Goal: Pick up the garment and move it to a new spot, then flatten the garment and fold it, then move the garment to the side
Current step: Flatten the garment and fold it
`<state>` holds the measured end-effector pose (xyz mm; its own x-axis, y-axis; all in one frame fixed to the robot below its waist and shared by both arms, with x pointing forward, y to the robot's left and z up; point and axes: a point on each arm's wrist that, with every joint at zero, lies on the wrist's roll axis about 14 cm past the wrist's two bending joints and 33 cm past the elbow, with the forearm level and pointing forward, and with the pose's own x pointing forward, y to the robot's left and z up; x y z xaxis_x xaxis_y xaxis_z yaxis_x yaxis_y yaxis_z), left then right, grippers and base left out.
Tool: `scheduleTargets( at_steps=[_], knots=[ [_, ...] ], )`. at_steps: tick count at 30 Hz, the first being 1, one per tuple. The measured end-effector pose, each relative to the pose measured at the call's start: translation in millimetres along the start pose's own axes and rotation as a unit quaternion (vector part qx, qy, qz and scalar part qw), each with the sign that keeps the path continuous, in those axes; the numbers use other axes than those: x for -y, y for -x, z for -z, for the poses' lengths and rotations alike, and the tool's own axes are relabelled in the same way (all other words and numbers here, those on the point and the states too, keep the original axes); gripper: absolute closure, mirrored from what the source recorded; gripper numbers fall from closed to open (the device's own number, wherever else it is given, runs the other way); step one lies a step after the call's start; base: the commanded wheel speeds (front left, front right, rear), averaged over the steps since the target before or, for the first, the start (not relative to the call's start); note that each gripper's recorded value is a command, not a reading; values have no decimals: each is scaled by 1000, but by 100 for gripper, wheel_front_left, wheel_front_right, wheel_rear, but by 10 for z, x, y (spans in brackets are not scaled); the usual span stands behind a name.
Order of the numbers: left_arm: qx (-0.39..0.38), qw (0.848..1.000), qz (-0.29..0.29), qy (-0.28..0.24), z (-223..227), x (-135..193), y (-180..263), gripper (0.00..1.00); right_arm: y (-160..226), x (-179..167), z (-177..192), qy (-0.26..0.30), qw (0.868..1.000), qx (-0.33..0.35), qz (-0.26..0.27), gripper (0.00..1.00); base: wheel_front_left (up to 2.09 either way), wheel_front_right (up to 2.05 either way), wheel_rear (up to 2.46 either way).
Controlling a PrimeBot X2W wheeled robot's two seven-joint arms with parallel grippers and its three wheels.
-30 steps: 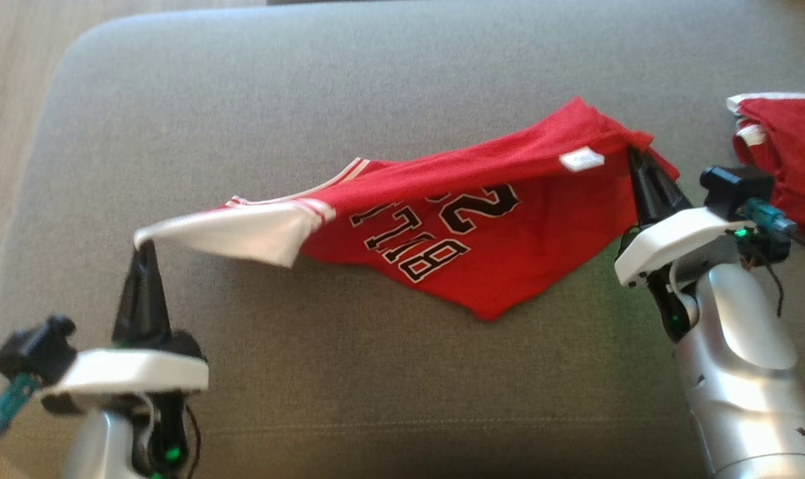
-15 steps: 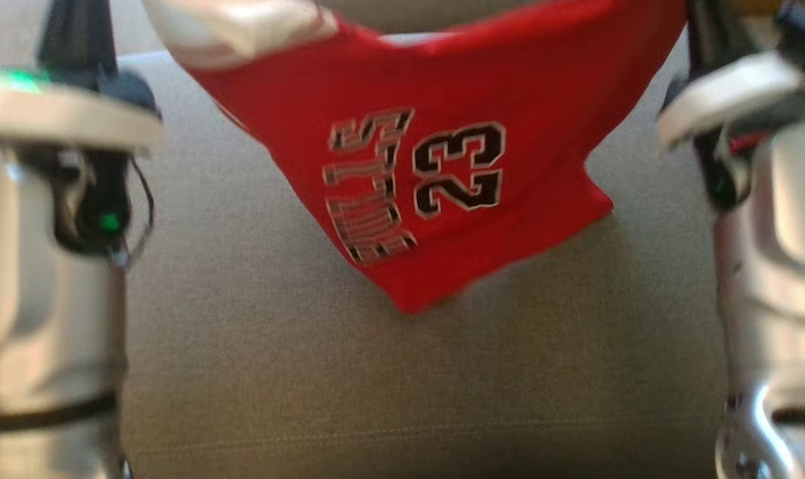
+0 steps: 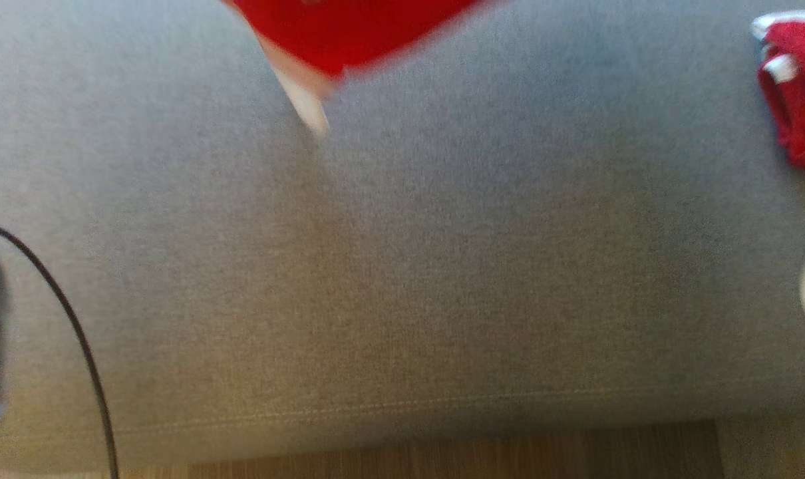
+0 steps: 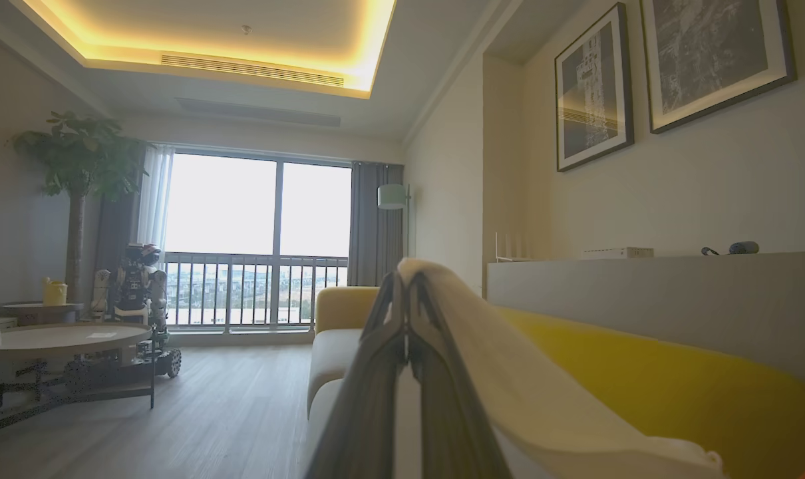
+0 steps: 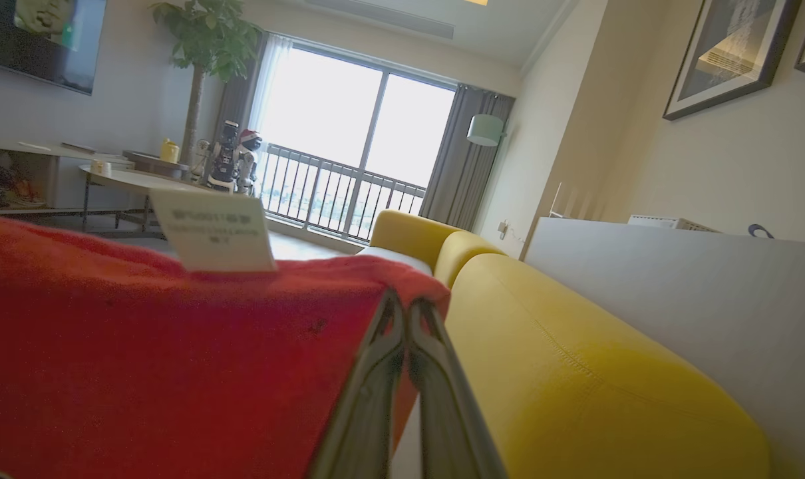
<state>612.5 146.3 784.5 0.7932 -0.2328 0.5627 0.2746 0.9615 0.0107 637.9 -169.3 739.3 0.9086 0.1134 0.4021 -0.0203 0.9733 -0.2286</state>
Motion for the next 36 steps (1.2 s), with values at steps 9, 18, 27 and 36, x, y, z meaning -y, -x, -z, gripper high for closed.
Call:
scheduleTargets(
  at_steps=[9,18,27,36],
  knots=[
    [104,993,0,-58,-3,-241,-423,100,-497,-36,398,79,996,41,-14,100,0,0,0],
    [-91,992,-56,64,1829,-295,702,100,49,-608,2198,43,986,-145,-76,100,0,0,0],
    [-181,974,-54,123,1919,45,1783,100,839,-565,2581,15,967,-245,-73,100,0,0,0],
    [-286,937,-91,176,1722,341,3141,100,1774,-469,2426,-12,955,-290,-58,100,0,0,0]
  ],
)
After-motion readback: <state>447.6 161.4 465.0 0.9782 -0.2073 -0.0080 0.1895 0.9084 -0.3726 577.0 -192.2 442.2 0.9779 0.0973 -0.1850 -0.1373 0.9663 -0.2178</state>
